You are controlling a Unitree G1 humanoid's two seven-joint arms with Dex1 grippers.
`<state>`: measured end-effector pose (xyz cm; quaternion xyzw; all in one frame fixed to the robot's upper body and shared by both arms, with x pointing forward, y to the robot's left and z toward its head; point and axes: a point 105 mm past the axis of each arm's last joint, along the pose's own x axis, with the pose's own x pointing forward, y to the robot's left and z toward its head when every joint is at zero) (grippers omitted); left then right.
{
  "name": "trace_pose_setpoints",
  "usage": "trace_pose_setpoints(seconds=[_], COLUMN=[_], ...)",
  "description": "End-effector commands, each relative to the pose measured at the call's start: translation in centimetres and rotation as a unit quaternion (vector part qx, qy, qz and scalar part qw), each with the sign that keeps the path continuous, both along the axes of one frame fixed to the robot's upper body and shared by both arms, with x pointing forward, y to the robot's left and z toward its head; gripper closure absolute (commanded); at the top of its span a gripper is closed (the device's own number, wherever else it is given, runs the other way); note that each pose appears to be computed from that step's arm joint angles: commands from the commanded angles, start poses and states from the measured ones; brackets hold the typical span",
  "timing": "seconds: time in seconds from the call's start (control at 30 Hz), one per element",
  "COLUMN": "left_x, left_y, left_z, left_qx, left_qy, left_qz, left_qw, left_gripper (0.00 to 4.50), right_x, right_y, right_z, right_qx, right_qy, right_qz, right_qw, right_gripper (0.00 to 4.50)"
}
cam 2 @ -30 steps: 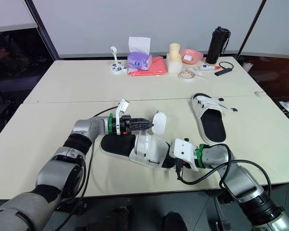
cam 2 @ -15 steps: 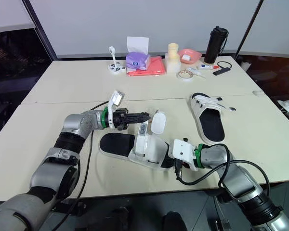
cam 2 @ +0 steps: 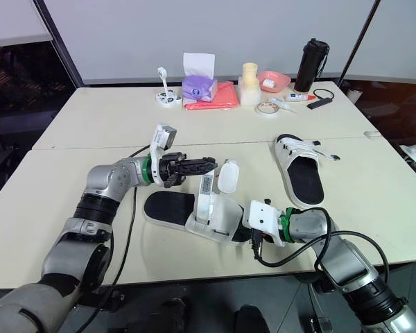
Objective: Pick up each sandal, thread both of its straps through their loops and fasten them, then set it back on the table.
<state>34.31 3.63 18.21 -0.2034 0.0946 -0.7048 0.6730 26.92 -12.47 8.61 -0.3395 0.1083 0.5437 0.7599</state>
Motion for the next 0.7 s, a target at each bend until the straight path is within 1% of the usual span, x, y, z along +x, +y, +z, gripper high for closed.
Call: trace_pose_setpoints(seconds=[0.03, 0.13, 0.3, 0.57, 0.7], left_x=[1.0, 1.9, 3.0, 3.8, 4.0], left_y=[-0.4, -0.7, -0.8, -0.6, -0.4], left_z=[-0.3, -0.7, -0.6, -0.5, -1.3], left_qx=[0.001, 0.001, -0.007, -0.012, 0.003], left_qy=[-0.021, -0.021, -0.018, -0.013, -0.004], left_qz=[0.021, 0.038, 0.063, 0.079, 0.087], left_qw=[1.000, 0.999, 0.998, 0.997, 0.996], left_gripper=[4.46, 4.46, 4.46, 4.46, 4.46], right_x=[-1.0, -1.1, -1.3, -1.5, -1.4], right_y=[-0.5, -0.4, -0.5, -0.4, -0.4], right_z=[-2.4, -2.4, -2.4, -2.5, -2.6], right_qx=[-0.024, -0.024, -0.025, -0.025, -0.028], right_qy=[0.048, 0.048, 0.049, 0.050, 0.050], right_qz=[-0.005, -0.004, -0.005, -0.006, -0.006], right_qw=[0.999, 0.999, 0.998, 0.998, 0.998], right_gripper=[4.50, 4.50, 4.50, 4.50, 4.50])
